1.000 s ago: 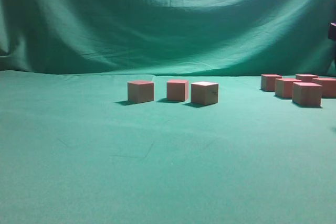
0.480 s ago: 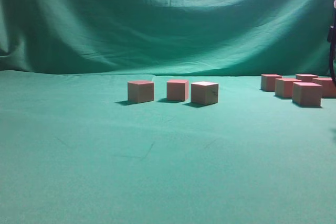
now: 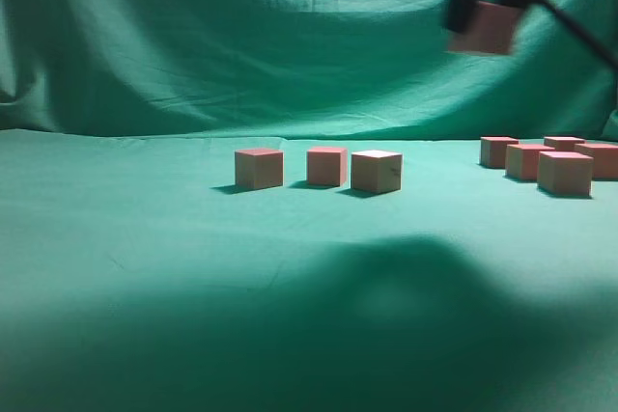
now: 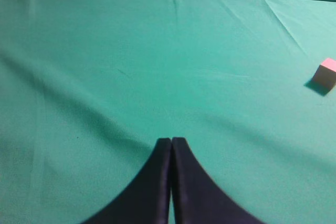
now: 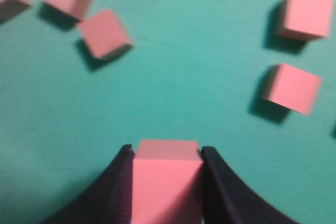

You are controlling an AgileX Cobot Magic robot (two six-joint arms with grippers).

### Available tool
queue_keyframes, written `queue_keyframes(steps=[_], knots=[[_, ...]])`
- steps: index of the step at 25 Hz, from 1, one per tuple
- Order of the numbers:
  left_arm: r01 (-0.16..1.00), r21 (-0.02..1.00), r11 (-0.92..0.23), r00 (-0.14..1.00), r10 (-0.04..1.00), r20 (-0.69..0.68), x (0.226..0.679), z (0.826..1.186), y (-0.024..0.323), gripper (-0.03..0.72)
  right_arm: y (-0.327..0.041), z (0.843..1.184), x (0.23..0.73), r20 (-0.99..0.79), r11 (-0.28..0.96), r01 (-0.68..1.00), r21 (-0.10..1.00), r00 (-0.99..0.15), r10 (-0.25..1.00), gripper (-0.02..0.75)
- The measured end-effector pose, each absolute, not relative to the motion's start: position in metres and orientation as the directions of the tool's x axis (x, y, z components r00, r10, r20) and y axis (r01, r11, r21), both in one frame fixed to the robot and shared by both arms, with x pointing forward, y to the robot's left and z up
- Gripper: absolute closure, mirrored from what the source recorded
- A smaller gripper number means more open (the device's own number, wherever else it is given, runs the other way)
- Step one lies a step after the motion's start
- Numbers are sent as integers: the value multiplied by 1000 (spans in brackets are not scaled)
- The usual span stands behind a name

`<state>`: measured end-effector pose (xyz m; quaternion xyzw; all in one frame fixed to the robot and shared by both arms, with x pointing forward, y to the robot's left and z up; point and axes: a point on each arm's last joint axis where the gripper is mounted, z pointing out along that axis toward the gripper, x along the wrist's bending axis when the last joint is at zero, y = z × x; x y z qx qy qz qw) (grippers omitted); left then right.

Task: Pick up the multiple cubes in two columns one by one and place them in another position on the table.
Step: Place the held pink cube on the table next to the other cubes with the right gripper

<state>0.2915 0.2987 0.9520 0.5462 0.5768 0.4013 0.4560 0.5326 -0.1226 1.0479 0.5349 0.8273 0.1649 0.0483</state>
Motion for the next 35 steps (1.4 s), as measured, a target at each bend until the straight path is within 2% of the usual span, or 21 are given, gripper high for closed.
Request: queue_keyframes(steps=[3,6,13,23,35], knots=[[264,961,81,13,996,-88,292,952,299,688,-78,1050,527,106,455,823,341,-514,851,475],[264,961,81,13,996,-88,292,952,299,688,-40,1043,525,125,476,819,322,-535,836,475],[264,961,81,13,996,-88,292,952,299,688,27,1022,535,180,414,862,292,-475,862,475],[264,961,81,13,996,-88,292,952,299,688,51,977,555,180,282,939,198,-317,931,475],[264,961,81,13,996,-88,292,952,299,688,53,970,566,160,225,936,270,-274,948,475]])
